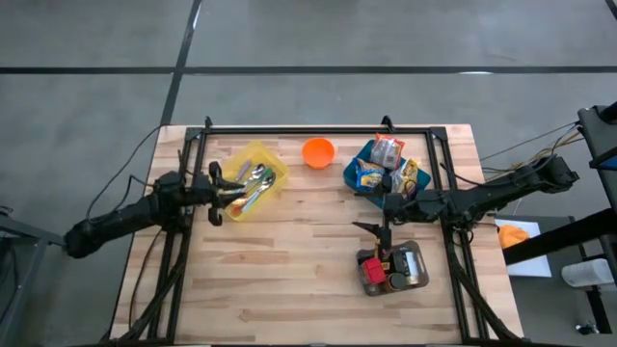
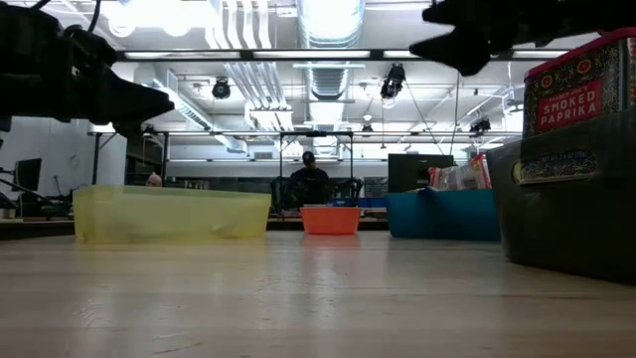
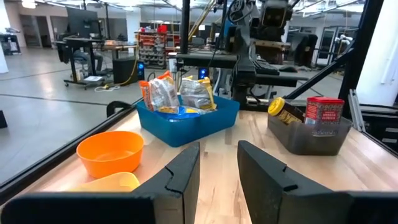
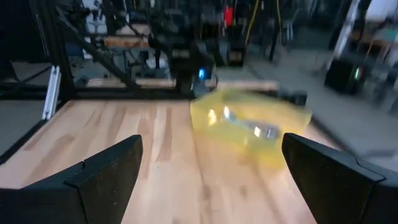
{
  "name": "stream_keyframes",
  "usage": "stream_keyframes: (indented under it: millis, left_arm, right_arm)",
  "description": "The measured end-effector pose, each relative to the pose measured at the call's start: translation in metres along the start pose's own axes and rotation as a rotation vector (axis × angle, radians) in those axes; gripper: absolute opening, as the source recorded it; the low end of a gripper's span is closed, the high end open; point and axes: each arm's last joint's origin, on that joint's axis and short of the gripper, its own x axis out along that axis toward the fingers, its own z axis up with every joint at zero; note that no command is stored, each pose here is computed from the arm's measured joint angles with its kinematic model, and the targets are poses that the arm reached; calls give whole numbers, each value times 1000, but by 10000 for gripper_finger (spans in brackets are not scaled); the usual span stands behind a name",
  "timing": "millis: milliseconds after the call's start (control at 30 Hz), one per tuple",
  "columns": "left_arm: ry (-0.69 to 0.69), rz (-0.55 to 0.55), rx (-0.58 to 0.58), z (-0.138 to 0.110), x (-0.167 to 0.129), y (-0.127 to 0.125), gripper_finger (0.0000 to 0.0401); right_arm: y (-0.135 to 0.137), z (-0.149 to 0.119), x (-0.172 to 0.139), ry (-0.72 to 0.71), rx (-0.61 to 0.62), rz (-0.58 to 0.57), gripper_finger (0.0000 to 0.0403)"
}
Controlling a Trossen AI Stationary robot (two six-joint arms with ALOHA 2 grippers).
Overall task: Pick & Place Food Item
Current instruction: Return to Home Position
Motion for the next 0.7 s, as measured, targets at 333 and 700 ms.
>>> stream_keyframes:
  millis: [333,700]
  left_arm:
    - [0,3,-228,0,0,0,111]
    - [-1,2,-265,0,0,0,111]
  right_arm:
    - [1,14,1,-57,-33,1,381]
    - [0,22,-4,-147,49,8,381]
